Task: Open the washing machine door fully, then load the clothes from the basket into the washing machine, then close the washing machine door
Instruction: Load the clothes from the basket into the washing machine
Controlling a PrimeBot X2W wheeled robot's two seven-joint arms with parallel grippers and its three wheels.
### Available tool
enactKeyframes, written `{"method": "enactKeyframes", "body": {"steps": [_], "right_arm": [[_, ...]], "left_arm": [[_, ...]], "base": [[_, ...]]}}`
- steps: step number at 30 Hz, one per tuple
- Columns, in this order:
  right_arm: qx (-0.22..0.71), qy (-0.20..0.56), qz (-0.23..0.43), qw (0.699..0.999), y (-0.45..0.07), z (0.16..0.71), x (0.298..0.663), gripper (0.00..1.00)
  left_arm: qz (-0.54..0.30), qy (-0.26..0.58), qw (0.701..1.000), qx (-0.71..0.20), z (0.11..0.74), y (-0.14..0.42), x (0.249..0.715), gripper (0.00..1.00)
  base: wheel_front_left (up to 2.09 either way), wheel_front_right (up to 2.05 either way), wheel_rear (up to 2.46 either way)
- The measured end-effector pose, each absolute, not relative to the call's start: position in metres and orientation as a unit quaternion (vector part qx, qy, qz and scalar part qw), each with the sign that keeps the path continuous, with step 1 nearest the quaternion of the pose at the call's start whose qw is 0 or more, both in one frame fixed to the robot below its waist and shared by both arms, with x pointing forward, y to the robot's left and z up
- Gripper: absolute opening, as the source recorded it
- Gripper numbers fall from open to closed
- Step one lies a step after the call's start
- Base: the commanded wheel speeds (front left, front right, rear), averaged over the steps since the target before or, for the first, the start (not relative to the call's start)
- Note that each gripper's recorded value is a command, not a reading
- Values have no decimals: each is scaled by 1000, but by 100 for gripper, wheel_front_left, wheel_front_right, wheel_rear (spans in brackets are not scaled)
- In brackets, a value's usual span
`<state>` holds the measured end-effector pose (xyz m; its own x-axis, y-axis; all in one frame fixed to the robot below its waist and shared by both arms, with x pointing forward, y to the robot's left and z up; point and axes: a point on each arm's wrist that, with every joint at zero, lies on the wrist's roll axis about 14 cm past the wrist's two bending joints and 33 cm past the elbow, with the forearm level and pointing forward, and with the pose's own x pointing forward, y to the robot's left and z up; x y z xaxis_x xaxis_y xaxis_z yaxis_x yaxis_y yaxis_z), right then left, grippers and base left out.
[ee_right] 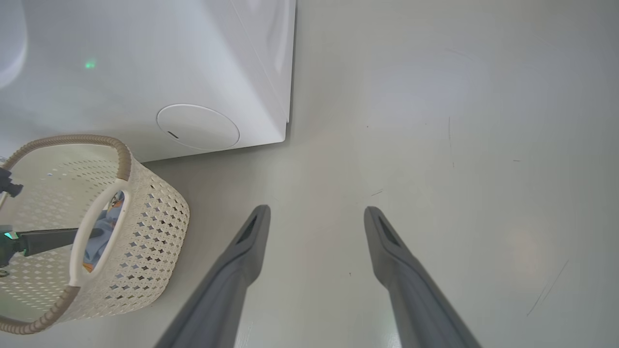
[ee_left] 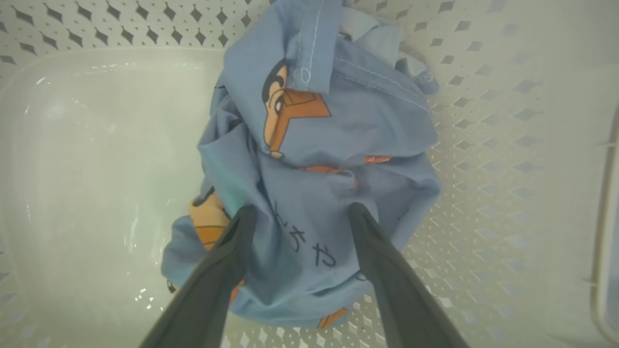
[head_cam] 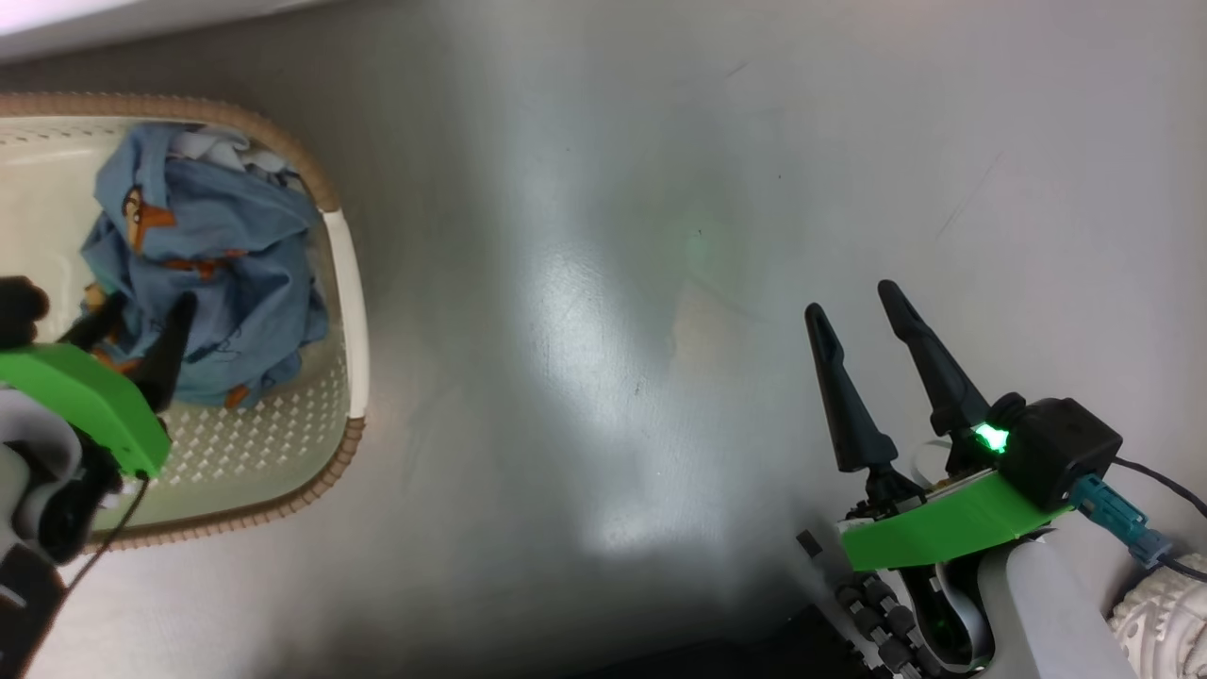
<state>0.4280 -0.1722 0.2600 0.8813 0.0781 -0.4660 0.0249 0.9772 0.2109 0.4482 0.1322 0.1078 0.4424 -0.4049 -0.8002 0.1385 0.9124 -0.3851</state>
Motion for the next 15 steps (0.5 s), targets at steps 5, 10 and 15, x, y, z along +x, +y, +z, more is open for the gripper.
{"method": "enactKeyframes", "body": {"steps": [5,10,15], "right_arm": [[119,245,9,962,-172,256,429,100],[120,253,2,960,-176,251,425,100],[121,260,-2,958,-177,247,422,100]], "left_arm": [[-174,511,833,-120,100,134,452,100],[-196,516,827,-109,92,125,456,100],[-205,525,820,-103,84,122,459,100]], "base": [[0,0,0],[0,0,0],[0,0,0]]}}
